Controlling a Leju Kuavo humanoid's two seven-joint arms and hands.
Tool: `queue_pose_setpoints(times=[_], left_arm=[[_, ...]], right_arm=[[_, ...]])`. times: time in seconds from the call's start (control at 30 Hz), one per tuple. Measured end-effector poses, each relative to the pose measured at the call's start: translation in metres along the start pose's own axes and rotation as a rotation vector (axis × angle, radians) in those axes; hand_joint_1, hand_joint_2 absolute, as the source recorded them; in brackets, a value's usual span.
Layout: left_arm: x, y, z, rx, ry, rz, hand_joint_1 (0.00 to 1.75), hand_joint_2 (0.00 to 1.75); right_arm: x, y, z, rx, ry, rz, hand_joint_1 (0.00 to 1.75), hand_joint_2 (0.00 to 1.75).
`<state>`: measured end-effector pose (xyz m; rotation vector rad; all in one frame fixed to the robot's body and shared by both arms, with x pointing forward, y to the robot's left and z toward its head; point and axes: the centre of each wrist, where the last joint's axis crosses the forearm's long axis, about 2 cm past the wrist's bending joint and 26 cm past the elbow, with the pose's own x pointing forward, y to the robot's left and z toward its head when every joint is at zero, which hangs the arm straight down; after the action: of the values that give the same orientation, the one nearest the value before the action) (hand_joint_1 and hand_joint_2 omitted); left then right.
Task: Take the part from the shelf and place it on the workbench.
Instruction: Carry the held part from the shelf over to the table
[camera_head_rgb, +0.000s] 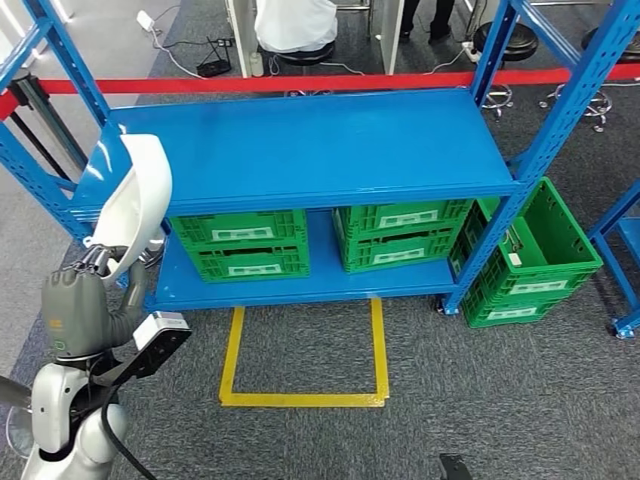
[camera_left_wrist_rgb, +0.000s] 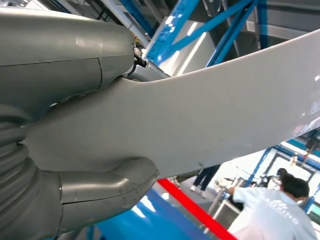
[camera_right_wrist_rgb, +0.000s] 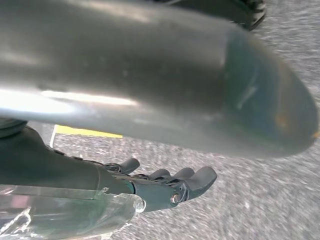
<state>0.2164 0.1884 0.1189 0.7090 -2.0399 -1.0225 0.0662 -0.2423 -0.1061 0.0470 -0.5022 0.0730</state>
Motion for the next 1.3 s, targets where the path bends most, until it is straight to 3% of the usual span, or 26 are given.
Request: queue_pose_setpoints(times=[1.3], left_arm=[[0.003,0.000,-0.001,0.011,0.081,0.022,1.75,1.75]], right_arm=[[0.003,0.000,-0.001,-0.008,0.006,0.024,0.00,0.00]])
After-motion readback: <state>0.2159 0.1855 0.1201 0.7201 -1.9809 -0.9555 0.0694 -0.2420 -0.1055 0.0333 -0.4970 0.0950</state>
